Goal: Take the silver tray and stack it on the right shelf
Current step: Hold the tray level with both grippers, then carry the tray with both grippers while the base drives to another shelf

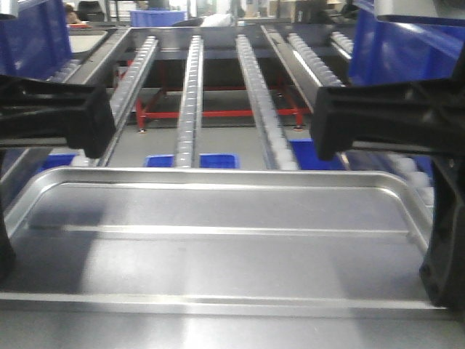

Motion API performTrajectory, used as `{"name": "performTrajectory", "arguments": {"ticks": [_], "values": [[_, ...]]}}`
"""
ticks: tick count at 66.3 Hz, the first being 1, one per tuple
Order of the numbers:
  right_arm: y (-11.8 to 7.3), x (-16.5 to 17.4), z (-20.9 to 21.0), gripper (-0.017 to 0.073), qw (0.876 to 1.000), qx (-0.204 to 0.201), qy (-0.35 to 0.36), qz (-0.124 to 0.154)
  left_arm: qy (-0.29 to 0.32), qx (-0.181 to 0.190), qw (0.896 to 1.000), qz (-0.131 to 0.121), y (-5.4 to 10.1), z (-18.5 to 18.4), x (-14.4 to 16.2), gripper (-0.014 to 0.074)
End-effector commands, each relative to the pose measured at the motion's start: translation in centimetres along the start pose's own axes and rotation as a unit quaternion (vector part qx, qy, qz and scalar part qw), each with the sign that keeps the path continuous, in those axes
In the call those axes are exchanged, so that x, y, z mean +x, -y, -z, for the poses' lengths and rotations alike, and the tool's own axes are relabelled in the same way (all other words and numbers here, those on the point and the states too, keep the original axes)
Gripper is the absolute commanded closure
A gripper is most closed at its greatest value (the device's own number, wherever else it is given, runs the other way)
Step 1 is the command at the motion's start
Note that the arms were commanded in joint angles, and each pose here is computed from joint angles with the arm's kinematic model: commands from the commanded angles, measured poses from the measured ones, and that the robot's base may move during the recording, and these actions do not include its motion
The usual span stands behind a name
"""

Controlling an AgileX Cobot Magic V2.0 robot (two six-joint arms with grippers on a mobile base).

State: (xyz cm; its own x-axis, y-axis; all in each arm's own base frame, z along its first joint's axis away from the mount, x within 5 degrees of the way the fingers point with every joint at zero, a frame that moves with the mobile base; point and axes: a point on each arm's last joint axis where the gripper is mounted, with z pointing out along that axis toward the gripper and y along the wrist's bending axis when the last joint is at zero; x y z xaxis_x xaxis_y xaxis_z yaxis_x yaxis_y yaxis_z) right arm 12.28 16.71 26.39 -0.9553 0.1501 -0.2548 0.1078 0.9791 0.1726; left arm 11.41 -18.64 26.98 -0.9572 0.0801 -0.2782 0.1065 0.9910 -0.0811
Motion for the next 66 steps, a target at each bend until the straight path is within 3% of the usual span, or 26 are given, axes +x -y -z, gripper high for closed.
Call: {"name": "performTrajectory", "arguments": {"ticks": [1, 66], "values": [[-0.39, -0.59, 1.27, 0.0501, 0.999, -0.037, 0.028, 0.003, 0.021, 0.037, 0.999, -0.002, 0.41, 1.33, -0.22, 0.0692], [-0.36, -0.58, 1.27, 0.0501, 0.999, -0.035, 0.027, 0.003, 0.017, 0.039, 0.999, 0.000, 0.44, 1.33, -0.16, 0.0692]]}}
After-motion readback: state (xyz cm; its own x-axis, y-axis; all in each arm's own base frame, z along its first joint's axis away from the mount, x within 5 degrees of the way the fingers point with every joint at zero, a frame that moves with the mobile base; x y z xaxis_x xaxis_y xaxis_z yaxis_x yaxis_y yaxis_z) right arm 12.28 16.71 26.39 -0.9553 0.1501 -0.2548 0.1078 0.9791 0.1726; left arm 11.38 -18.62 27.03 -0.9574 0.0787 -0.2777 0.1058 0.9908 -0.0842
